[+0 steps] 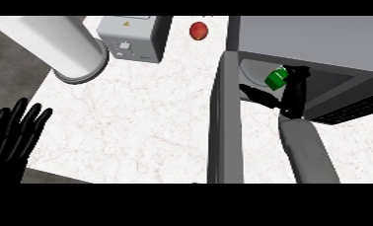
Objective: Pick up the milk, place it into the microwave and close the microwave
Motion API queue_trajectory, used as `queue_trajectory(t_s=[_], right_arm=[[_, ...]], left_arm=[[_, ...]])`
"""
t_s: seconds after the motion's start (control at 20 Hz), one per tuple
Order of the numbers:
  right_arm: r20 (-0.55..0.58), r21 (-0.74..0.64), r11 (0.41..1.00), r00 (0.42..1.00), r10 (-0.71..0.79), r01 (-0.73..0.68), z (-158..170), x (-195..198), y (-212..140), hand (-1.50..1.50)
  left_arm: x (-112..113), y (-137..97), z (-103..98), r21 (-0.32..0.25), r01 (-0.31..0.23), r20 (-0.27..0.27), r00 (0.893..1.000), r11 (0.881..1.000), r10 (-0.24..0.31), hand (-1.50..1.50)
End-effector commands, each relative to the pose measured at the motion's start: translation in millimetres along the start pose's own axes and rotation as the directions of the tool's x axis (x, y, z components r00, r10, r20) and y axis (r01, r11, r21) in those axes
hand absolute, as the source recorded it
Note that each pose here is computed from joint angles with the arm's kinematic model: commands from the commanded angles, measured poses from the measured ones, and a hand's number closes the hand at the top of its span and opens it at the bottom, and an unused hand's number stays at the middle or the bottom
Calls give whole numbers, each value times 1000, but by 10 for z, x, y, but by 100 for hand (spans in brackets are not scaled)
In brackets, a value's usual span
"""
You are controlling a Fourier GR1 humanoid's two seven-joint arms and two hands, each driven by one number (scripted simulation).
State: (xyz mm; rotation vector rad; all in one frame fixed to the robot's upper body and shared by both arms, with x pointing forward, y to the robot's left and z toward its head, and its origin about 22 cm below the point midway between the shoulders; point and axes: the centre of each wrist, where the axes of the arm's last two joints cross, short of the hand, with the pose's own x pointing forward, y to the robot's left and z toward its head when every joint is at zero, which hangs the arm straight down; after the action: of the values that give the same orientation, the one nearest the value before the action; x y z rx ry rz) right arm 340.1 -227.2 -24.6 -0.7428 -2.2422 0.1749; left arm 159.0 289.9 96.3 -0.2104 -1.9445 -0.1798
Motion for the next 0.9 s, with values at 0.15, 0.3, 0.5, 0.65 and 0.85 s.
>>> queue_trajectory(t_s=[0.15,0.3,0.5,0.65,0.85], right_arm=[[-276,50,998,961,-13,28,-282,-162,65,-150],[-273,64,998,962,-9,27,-348,-197,8,-150],[-287,112,990,957,-52,87,-306,-168,134,-150],[-319,95,988,944,-86,122,-305,-131,243,-150],[-324,118,980,939,-114,160,-355,-172,196,-150]], left_arm=[[-7,-94,-37,-1,-3,-10,1000,1000,3,-150],[-10,-122,-66,-16,-9,1,1000,1000,9,-150],[-55,-182,-89,-10,-13,-11,1000,1000,13,-150],[-46,-167,-58,-6,-6,-22,1000,1000,6,-150],[-72,-246,-120,8,-16,-15,1000,1000,16,-150]])
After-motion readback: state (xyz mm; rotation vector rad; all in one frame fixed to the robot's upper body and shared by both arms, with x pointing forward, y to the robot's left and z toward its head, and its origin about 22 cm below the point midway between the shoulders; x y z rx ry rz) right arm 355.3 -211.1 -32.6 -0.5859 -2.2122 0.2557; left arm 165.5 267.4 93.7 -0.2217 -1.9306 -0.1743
